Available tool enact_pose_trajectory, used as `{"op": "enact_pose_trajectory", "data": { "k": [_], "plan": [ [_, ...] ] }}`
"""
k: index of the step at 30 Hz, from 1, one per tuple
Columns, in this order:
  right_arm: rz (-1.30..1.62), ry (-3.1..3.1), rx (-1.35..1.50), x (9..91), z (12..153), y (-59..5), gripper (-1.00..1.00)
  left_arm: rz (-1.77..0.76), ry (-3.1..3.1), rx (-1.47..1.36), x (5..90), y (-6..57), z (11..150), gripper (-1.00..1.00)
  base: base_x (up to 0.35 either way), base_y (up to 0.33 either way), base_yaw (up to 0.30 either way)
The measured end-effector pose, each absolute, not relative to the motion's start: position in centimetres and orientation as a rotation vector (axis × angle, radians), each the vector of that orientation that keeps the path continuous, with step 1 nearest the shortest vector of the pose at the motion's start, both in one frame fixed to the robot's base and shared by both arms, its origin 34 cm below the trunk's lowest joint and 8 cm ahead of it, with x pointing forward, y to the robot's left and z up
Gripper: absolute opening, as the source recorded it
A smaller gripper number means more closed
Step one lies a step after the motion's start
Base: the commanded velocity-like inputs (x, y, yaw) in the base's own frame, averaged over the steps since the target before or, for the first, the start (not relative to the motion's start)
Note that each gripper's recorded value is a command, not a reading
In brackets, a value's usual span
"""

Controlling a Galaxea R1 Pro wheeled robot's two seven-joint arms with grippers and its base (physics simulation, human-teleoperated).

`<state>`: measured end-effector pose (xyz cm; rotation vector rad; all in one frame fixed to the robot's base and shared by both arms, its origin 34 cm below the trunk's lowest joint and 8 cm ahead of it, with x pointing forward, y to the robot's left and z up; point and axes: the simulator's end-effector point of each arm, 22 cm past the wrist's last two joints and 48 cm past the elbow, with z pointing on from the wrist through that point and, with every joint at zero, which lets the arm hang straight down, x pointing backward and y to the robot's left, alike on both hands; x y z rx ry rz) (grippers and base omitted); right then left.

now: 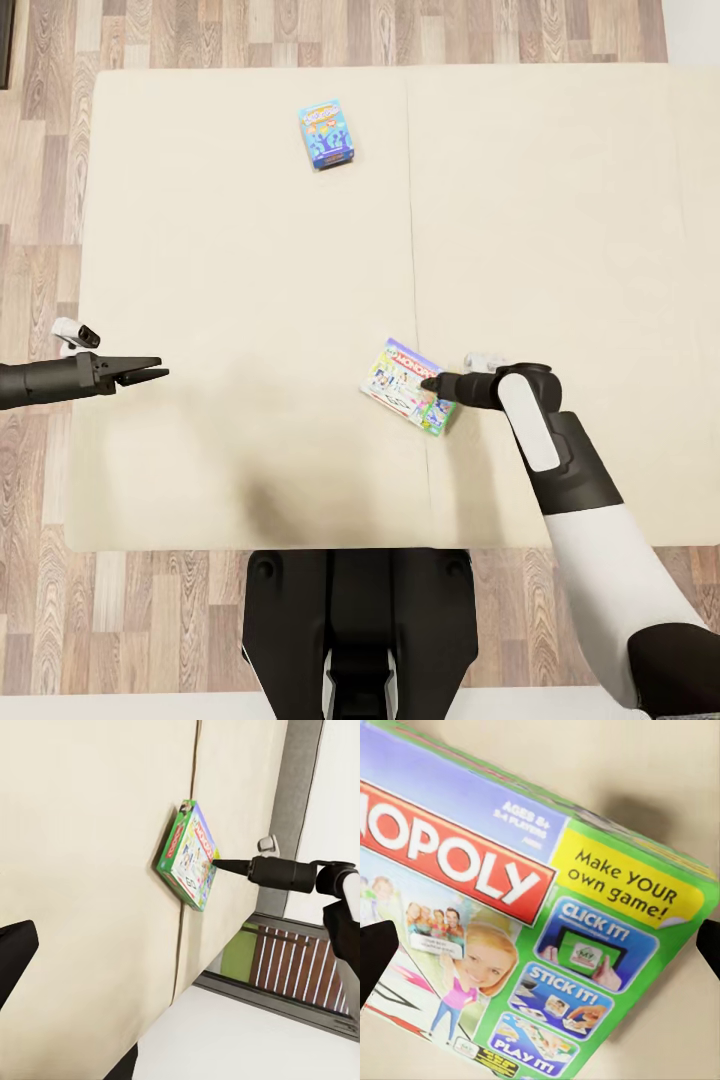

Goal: Put all the toys in the child's room - the three board games (two on the bed and one on the table), the two jigsaw puzzles on the table, and the tennis ball on the table - inside the toy box on the table in the child's room.

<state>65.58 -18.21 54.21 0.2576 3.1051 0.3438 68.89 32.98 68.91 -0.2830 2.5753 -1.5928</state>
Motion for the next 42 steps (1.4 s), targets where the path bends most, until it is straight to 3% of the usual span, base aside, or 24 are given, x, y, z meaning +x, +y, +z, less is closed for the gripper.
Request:
{"op": "enact_pose_trajectory", "data": {
  "k": [42],
  "plan": [
    [0.347, 3.022, 0.238, 71.1, 55.9, -18.1, 1.0, -1.596, 2.574, -0.282, 68.9, 32.9, 68.9, 1.0, 0.0, 0.0, 0.0]
  ]
}}
